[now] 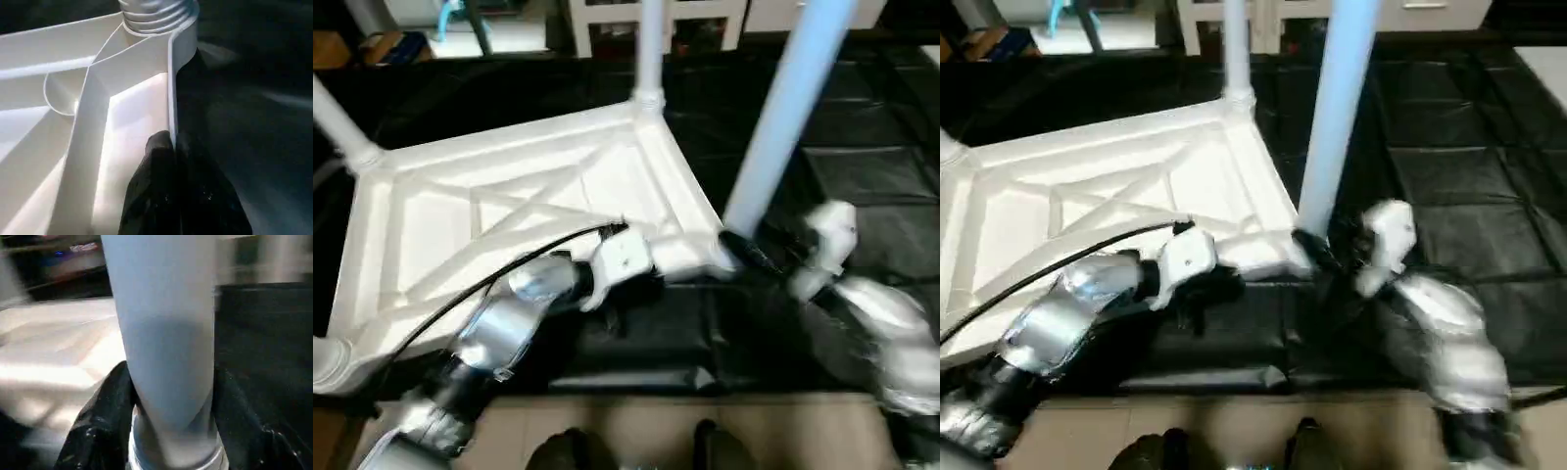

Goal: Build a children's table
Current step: Rotate leg to tighten

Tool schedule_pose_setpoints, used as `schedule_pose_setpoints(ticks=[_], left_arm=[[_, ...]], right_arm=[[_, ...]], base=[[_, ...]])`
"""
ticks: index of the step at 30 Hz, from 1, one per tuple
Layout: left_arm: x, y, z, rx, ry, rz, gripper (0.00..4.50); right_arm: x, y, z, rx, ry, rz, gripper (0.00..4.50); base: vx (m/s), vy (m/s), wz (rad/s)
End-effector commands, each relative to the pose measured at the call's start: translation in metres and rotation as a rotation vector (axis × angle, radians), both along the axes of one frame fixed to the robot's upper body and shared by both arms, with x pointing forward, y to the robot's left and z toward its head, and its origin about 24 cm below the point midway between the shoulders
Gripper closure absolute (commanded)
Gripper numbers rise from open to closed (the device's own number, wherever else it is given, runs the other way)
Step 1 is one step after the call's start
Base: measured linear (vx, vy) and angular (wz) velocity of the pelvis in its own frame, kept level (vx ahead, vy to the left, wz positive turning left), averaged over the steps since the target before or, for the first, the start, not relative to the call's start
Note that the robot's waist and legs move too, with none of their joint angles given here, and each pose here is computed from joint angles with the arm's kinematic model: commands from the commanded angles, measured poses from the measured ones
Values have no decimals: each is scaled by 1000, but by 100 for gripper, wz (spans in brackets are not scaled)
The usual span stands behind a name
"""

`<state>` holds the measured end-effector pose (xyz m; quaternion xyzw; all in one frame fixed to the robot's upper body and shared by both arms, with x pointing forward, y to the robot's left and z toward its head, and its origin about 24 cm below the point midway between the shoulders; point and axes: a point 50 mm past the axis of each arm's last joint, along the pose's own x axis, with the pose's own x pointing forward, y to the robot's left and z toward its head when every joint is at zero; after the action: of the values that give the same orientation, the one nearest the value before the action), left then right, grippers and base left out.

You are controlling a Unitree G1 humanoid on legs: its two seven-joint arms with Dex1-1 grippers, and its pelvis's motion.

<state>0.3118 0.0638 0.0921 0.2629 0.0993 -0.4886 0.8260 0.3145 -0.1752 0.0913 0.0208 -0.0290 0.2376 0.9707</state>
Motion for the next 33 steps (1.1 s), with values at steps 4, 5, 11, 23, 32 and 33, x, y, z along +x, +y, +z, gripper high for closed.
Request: schedule_pose_setpoints(ticks=[4, 5, 11, 23, 32, 33], left_arm=[[3, -55, -6, -50, 19, 130, 450], [2, -62, -4, -60, 15, 115, 450], [1, -59, -4, -29, -24, 23, 450], [-33, -1, -14, -18, 23, -346, 450], [-51, 18, -9, -72, 69, -427, 450], [-51, 18, -9, -72, 69, -427, 450]], right_arm=[[18, -22, -53, 127, 263, -718, 257], [21, -19, -53, 140, 264, -743, 257], [34, 10, -33, 181, 146, -465, 257], [-21, -22, 18, -107, -76, 267, 154], [-53, -51, 18, -194, 66, 418, 122], [-53, -51, 17, -185, 63, 419, 122]], base=[[-60, 17, -5], [0, 0, 0], [0, 0, 0], [33, -8, 4], [42, 4, 1], [0, 0, 0]])
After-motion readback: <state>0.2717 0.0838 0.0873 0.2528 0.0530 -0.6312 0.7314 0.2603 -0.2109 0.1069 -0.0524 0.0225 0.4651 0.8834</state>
